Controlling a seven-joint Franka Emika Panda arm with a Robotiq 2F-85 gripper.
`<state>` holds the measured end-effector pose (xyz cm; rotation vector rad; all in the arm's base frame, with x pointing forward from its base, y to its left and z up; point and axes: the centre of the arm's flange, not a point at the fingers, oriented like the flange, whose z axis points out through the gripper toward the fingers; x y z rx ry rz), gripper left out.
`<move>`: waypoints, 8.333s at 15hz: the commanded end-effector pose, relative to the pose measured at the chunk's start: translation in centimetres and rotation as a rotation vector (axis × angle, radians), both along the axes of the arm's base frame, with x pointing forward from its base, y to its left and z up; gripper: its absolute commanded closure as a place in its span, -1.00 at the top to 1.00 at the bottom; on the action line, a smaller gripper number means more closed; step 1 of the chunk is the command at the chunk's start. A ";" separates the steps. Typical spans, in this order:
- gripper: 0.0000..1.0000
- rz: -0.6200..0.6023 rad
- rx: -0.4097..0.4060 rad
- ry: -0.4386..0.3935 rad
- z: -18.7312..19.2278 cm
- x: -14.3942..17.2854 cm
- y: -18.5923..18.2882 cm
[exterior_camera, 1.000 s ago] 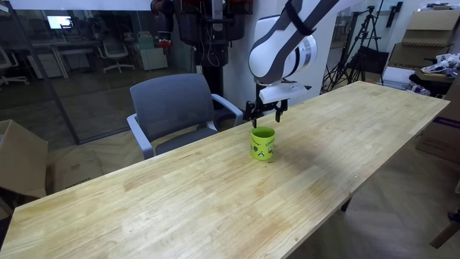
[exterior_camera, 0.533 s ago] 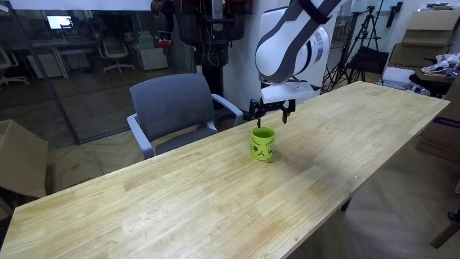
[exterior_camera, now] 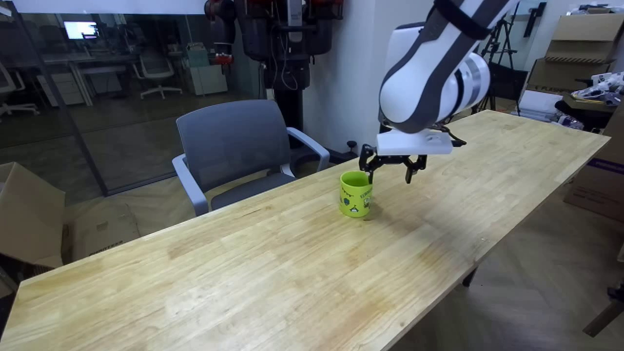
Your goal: Move the yellow mug forward
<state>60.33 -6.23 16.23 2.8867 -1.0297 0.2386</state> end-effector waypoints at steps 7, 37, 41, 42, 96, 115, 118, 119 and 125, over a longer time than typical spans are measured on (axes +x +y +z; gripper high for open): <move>1.00 0.019 -0.054 -0.160 1.8 -1.2 -3.2; 1.00 0.240 0.320 -0.047 -2.5 4.2 -5.9; 0.34 0.262 0.327 -0.041 -3.1 4.7 -6.1; 0.17 0.267 0.326 -0.039 -3.2 4.8 -6.1; -0.95 -0.197 0.121 -0.302 -0.3 -10.8 -2.6; 0.36 -0.083 0.409 -0.336 1.1 -9.4 -1.2; 0.35 -0.082 0.413 -0.335 1.1 -9.3 -1.0; 0.35 -0.083 0.413 -0.335 1.1 -9.4 -1.0; 0.35 -0.083 0.413 -0.334 1.1 -9.4 -1.0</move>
